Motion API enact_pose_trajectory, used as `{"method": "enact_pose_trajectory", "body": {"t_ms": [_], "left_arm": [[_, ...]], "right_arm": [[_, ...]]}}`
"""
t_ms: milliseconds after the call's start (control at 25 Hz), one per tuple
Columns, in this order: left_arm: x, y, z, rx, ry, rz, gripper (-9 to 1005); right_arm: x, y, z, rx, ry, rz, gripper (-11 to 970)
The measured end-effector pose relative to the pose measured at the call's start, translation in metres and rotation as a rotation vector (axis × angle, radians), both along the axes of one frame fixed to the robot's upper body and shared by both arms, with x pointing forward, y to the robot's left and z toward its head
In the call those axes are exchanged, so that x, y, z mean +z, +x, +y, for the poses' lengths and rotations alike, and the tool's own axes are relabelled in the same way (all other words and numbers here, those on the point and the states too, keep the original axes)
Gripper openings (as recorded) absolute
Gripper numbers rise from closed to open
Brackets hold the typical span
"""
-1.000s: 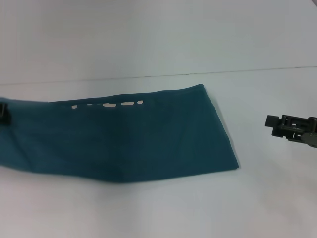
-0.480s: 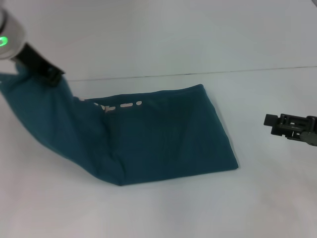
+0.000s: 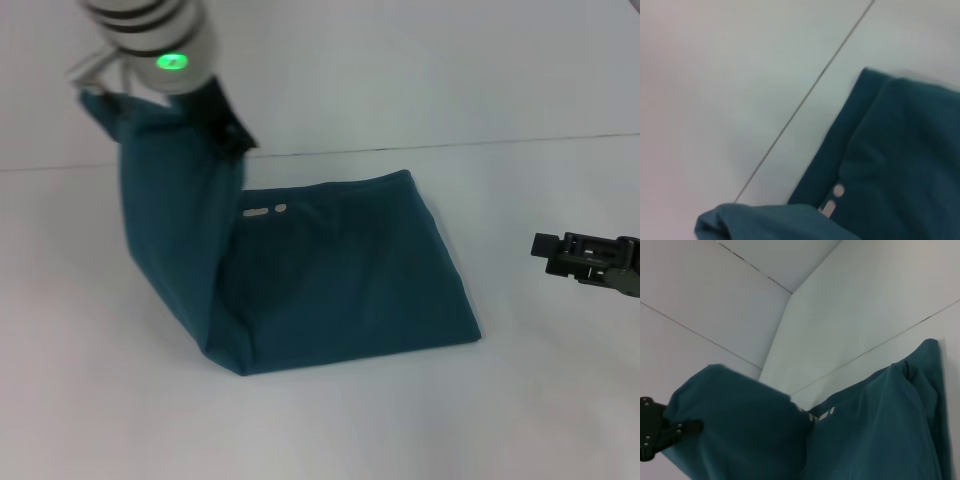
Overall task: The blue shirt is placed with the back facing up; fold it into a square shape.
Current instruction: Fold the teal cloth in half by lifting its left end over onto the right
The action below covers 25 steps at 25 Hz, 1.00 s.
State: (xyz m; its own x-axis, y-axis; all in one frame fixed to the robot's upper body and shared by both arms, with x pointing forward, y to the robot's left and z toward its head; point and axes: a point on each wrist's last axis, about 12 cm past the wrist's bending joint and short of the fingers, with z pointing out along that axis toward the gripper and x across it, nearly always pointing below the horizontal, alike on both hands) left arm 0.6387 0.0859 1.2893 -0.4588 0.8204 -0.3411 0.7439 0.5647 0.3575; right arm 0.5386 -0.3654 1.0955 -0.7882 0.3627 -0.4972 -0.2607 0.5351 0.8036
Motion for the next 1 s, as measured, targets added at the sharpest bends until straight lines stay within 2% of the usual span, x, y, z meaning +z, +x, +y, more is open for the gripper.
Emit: {"method": "enact_pose_trajectory", "body": {"t_ms": [240, 480, 680, 1000], "left_arm": [[-0.018, -0.006, -0.043, -0.112, 0.062, -0.018, 45], [-0.044, -0.007, -0.073, -0.176, 0.095, -0.032, 46], [-0.058, -0.008, -0.085, -0.195, 0.108, -0.034, 45], [-0.059, -0.009, -0.091, -0.202, 0.110, -0.054, 45]], "right_arm": [[-0.001, 0.001, 0.000, -0.006, -0.005, 0.002, 760], [-0.003, 0.002, 0.002, -0.004, -0.014, 0.014, 759], [-0.004, 0.002, 0.004, 0.002, -0.015, 0.022, 759], [-0.005, 0.003, 0.005, 0.001, -0.015, 0.021, 760]]}}
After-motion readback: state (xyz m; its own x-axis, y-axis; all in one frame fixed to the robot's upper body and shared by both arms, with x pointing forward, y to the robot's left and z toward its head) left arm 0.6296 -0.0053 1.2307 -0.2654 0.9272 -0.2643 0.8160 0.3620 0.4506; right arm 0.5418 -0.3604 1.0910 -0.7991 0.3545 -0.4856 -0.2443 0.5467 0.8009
